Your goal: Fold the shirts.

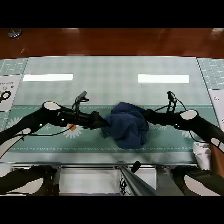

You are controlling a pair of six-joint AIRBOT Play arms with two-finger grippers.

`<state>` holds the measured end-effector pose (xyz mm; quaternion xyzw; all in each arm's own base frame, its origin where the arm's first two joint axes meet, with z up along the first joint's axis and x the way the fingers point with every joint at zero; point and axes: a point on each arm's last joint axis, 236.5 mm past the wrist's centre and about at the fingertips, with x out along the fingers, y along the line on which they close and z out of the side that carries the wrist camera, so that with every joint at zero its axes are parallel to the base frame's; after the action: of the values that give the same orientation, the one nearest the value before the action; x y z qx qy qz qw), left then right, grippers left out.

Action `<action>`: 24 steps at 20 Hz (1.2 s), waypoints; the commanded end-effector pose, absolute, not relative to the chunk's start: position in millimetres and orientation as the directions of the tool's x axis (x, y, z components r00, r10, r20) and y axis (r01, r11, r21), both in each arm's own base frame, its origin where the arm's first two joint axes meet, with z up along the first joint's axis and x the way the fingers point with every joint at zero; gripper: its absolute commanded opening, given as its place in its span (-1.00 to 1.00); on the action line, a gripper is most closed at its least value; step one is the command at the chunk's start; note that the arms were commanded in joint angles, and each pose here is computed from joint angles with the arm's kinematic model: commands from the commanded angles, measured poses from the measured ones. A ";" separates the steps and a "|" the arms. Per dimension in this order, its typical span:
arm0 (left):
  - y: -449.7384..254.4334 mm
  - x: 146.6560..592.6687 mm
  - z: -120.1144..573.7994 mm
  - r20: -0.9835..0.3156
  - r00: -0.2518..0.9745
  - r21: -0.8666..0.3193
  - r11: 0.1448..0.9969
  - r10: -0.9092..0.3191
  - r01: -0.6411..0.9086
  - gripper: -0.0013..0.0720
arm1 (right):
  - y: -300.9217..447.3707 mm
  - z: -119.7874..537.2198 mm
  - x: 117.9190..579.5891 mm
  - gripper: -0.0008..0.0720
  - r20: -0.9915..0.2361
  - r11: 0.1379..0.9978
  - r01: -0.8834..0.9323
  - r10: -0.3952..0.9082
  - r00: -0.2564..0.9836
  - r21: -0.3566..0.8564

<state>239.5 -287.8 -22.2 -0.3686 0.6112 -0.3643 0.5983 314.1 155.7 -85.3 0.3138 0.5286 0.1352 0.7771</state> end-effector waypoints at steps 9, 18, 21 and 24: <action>-163.6 291.5 313.0 -0.039 0.636 -0.639 0.509 -0.771 0.577 -0.87 | 115.2 282.4 345.9 -0.93 -0.310 0.907 -0.349 0.411 0.857 0.236; -166.6 200.0 481.5 0.199 0.631 -0.325 0.557 -0.749 0.764 -0.87 | 116.5 442.8 272.5 -0.92 -0.001 0.866 -0.448 0.459 0.888 0.221; -171.9 187.5 489.0 0.199 0.613 -0.323 0.540 -0.764 0.777 -0.87 | 108.8 482.6 251.9 -0.93 0.087 0.879 -0.447 0.439 0.895 0.168; -176.2 188.5 460.9 0.080 0.617 -0.365 0.553 -0.783 0.749 -0.87 | 93.4 508.2 239.0 -0.93 0.142 0.912 -0.398 0.382 0.913 0.101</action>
<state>193.9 -172.4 476.1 -0.1951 0.0041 -0.4388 0.8771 254.8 106.5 479.9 0.0854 -0.0209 0.2221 0.9710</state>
